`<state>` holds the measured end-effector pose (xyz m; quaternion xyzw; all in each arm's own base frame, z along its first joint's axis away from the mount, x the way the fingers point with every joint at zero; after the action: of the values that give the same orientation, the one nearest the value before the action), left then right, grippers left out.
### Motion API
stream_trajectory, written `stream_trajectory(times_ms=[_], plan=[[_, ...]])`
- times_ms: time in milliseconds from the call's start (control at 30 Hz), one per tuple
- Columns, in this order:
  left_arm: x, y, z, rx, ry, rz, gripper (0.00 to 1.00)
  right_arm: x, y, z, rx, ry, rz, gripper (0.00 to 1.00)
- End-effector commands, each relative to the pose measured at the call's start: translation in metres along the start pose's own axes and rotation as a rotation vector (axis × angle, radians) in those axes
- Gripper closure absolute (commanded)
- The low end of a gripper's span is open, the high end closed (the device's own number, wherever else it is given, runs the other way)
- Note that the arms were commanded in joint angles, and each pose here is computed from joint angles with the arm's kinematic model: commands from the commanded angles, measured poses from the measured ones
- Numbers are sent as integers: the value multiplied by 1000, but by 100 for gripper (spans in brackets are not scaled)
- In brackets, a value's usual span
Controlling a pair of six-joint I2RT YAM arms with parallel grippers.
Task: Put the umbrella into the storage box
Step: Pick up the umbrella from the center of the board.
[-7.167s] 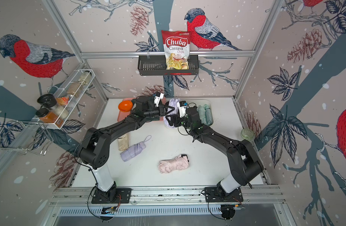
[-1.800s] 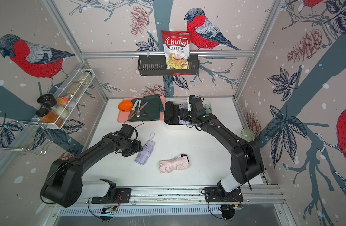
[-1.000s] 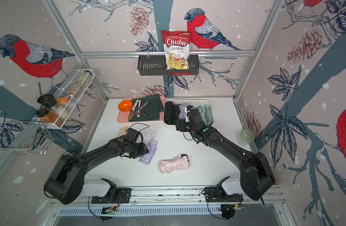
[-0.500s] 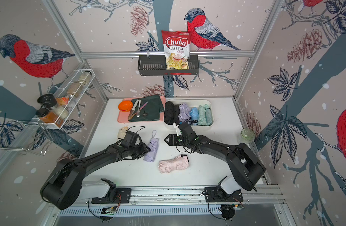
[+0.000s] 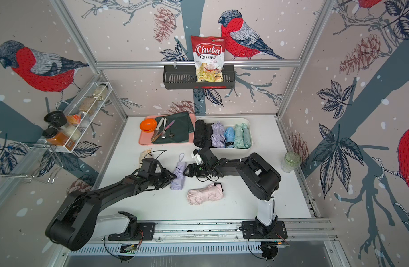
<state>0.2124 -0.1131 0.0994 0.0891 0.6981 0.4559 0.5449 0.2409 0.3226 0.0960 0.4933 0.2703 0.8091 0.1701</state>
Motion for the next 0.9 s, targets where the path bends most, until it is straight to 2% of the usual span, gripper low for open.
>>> stream_trajectory(times_ms=[0,200,333,433,633,733,867], plan=[[-4,0,3,-5,-18,-50,63,7,-12,3,22,11,87,30],[1,-4,3,21,4,-86,63,2,-28,7,40,-9,130,30],[2,-5,2,32,9,-104,63,-1,-35,10,35,-21,146,35],[1,-5,2,37,8,-106,63,-2,-39,12,33,-25,154,41],[-1,-1,3,21,2,-94,61,-7,-40,15,18,-33,118,60],[-1,3,4,6,2,-86,56,-8,-41,16,20,-33,109,66],[-2,8,6,-16,1,-84,43,-8,-40,18,13,-21,94,74]])
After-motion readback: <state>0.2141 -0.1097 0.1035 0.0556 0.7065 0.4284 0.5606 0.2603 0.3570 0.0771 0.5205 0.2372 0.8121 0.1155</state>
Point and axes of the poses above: each gripper's point midway between its finger pads, its own y axis back along the fingers, its own x axis along the line the jaws close on, z = x × y, the point moved 9 cm from there along y, back along the fingers, and after that the axes turned 4 degrees about y, right-handed, at the moved point
